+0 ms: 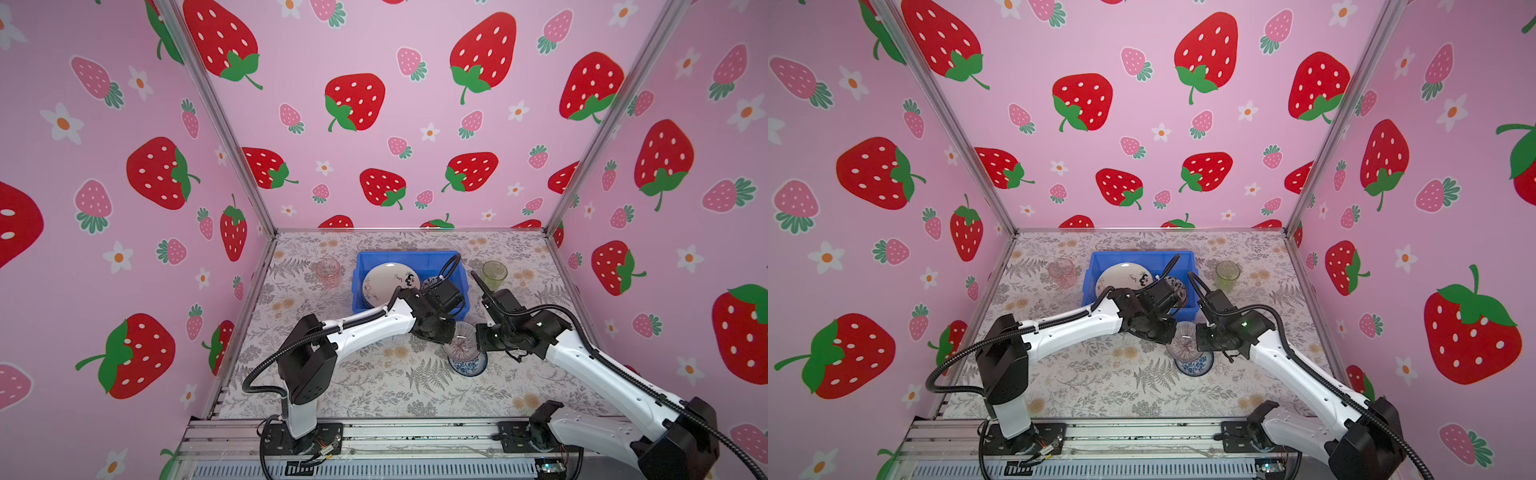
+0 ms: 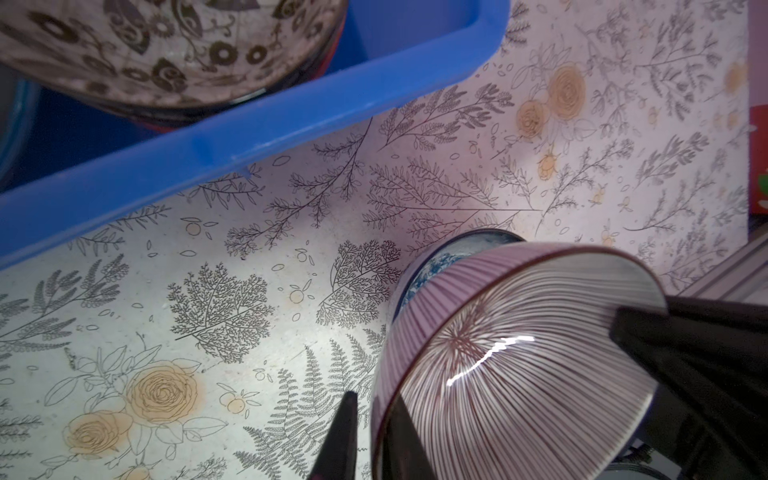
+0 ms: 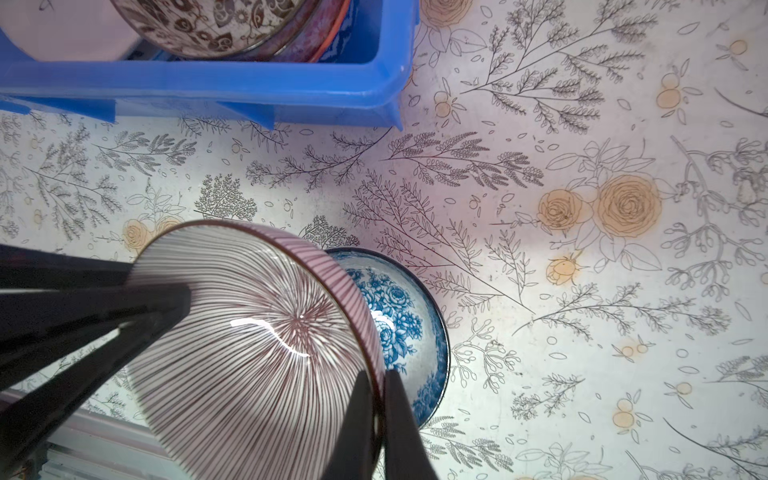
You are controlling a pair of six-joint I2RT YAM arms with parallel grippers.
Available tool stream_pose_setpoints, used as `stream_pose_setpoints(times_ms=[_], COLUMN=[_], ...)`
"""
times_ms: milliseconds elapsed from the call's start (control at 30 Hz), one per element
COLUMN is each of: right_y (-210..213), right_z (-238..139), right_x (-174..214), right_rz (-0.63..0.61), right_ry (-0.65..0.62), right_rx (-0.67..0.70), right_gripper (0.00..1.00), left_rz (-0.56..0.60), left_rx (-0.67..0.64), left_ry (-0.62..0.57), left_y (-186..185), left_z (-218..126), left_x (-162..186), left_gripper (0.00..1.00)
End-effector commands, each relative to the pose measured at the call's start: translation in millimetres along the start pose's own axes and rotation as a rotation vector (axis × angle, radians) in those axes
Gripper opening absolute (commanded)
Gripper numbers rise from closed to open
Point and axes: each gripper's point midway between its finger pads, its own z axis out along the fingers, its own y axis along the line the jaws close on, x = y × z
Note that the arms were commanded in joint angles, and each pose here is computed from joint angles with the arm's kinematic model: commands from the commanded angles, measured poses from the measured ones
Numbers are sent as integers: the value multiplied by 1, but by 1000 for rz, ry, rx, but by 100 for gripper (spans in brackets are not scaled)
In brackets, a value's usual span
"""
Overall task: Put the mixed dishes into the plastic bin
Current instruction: 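Carry the pink-striped bowl toward the bin with the left gripper while the right releases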
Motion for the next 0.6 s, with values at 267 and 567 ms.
stream_pose_setpoints(times_ms=[267, 567], right_y=[15, 16], right_z=[-9, -10], right_x=[-22, -24], right_rz=[7, 6], right_ry=[-56, -60], right_rx=[-54, -56], right_gripper=[3, 3], left_rz=[17, 21], left_rx=[9, 14], left_ry=[5, 17], left_y=[-5, -6], left_z=[2, 5], left_x=[-5, -3], left_gripper=[15, 17])
